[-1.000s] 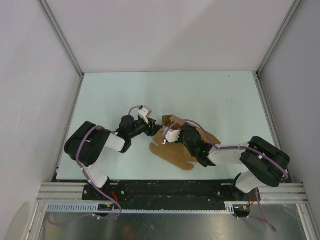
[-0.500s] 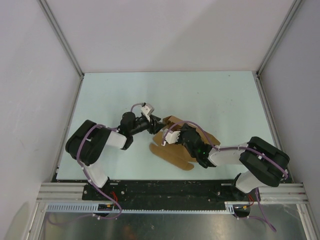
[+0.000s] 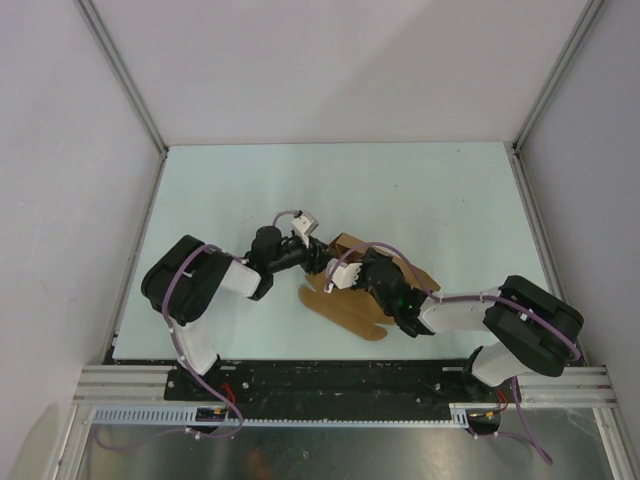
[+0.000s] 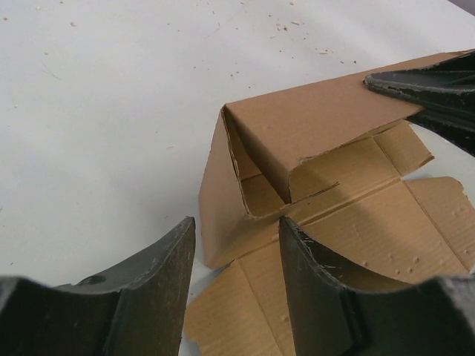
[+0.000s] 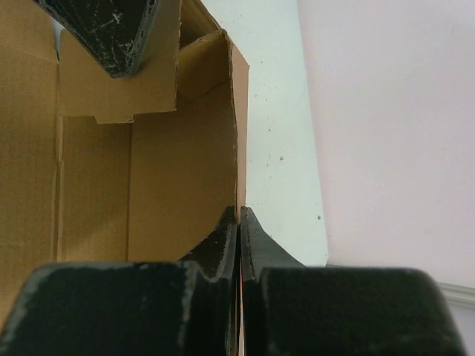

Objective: Fold the paper box

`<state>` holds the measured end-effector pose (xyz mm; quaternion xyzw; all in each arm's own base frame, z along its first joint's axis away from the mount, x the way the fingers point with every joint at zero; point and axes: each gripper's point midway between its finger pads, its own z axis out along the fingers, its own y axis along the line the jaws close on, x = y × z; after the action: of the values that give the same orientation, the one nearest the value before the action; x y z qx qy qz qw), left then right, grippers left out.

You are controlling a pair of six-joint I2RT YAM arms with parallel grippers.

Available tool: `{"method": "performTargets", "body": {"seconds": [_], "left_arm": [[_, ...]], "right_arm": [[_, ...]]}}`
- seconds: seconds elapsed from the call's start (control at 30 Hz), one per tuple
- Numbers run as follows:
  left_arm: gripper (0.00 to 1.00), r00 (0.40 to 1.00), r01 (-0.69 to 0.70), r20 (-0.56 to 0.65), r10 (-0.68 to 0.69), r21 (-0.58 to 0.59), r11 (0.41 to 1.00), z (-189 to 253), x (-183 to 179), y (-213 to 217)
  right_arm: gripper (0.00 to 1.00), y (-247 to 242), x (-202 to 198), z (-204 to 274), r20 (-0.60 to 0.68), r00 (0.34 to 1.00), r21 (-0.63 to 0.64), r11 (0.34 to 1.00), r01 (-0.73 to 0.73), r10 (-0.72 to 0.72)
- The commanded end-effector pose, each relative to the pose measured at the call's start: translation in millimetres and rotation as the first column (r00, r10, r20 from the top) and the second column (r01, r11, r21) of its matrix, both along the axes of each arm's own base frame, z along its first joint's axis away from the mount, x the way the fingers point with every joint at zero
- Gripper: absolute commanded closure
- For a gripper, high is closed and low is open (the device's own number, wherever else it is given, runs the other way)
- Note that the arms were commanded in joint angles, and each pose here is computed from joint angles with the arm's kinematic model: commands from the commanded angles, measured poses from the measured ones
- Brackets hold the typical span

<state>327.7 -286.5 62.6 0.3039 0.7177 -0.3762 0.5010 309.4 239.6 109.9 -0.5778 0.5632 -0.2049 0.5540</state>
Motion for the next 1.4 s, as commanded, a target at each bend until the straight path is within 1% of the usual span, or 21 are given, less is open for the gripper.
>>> {"method": "performTargets", "body": {"seconds": [0.0,0.13,0.33,0.63,1.0,1.13,1.37], "left_arm": [[0.46,0.999,-0.029,0.039,0.029,-0.008,1.0,8.8,15.8,-6.8],[0.45,0.999,-0.02,0.036,0.02,-0.015,1.0,10.3,14.5,-15.1],[0.45,0.999,-0.011,0.029,0.012,-0.012,1.0,7.7,8.3,-23.3],[0.43,0.999,-0.026,0.044,0.025,0.016,1.0,2.4,1.8,-14.4],[0.42,0.998,0.03,0.057,-0.03,-0.003,1.0,11.0,-2.2,-13.2],[0.42,0.996,0.067,0.06,-0.066,-0.012,0.998,14.0,-7.0,-13.0],[0.42,0.971,0.232,0.061,-0.23,-0.036,0.972,17.5,-32.1,-22.0]], "right_arm": [[1.0,8.5,-10.1,-6.2,-0.045,0.998,0.033,0.998,-0.048,0.049],[1.0,9.1,-11.9,-9.3,-0.057,0.997,0.028,0.998,-0.054,0.056],[1.0,5.3,-10.3,-12.9,-0.056,0.998,0.021,0.999,-0.027,0.028],[1.0,3.3,-10.2,-14.0,-0.055,0.998,0.014,1.0,-0.017,0.018],[1.0,3.9,-11.2,-17.0,-0.063,0.998,0.006,1.0,-0.023,0.023],[1.0,3.5,-11.3,-18.8,-0.066,0.998,0.001,1.0,-0.021,0.021],[1.0,2.9,-10.9,-19.7,-0.065,0.998,-0.001,1.0,-0.017,0.017]]}}
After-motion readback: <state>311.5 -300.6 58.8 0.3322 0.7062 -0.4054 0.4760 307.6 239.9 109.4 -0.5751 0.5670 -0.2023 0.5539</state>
